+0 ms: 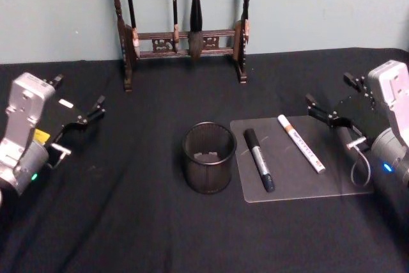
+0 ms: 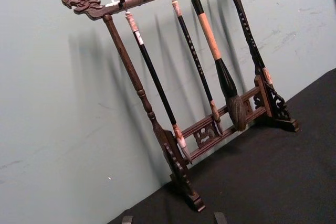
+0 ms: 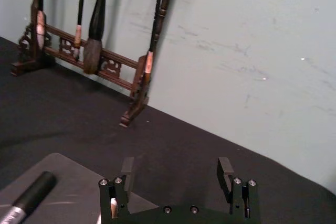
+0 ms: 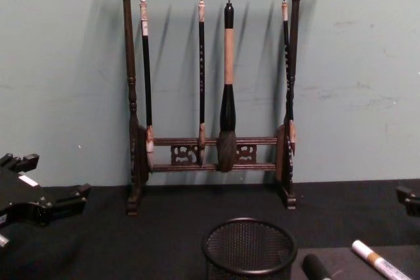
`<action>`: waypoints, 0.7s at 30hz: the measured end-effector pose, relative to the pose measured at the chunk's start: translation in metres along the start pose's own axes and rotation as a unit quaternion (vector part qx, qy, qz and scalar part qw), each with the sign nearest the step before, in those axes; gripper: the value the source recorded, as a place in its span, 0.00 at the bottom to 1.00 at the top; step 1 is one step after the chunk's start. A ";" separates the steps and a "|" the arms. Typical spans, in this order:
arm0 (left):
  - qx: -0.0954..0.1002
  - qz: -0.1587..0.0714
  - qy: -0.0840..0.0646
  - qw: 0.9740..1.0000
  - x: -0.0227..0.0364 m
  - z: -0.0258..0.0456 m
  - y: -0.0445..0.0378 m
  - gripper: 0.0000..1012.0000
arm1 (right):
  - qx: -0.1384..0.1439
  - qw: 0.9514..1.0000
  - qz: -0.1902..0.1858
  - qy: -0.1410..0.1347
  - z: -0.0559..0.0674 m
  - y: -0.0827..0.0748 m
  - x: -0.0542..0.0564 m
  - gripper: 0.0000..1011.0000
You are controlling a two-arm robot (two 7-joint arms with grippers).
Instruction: Pick up the water-based marker from the table and place it into the pen holder.
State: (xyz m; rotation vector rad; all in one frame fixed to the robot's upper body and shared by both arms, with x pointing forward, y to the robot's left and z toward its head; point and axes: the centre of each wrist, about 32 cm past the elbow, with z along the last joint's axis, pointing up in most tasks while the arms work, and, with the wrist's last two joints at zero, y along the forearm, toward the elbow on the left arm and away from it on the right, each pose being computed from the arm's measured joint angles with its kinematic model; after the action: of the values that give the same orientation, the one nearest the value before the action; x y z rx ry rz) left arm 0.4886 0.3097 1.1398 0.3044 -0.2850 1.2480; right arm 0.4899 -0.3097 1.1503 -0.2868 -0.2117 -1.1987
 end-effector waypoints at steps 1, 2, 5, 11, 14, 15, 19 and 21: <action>0.000 0.000 0.000 1.000 0.0000 0.0000 0.0000 0.99 | -0.002 1.000 0.003 0.004 0.001 0.000 0.000 0.99; 0.000 0.000 0.000 1.000 0.0000 0.0000 0.0000 0.99 | -0.004 1.000 0.007 0.007 0.002 0.000 0.001 0.99; 0.000 0.000 0.000 1.000 0.0000 0.0000 0.0000 0.99 | -0.015 0.999 0.021 0.021 0.007 0.001 0.002 0.99; 0.000 0.000 0.000 1.000 0.0000 0.0000 0.0000 0.99 | -0.054 0.996 0.043 0.056 0.019 0.004 0.005 0.99; 0.000 0.000 0.000 1.000 0.0000 0.0000 0.0000 0.99 | -0.085 0.992 0.057 0.074 0.026 0.008 0.007 0.99; 0.000 0.000 0.000 1.000 0.0000 0.0000 0.0000 0.99 | -0.090 0.991 0.060 0.077 0.027 0.008 0.007 0.99; 0.000 0.000 0.000 1.000 0.0000 0.0000 0.0000 0.99 | -0.112 0.988 0.071 0.083 0.032 0.012 0.008 0.99; 0.000 0.000 0.000 1.000 0.0000 0.0000 0.0000 0.99 | -0.121 0.986 0.077 0.084 0.033 0.013 0.007 0.99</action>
State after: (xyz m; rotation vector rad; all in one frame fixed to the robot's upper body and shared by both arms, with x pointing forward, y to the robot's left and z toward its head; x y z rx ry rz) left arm 0.4886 0.3097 1.1398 0.3045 -0.2850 1.2479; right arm 0.5041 -0.3002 1.1824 -0.4045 0.1041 -1.0889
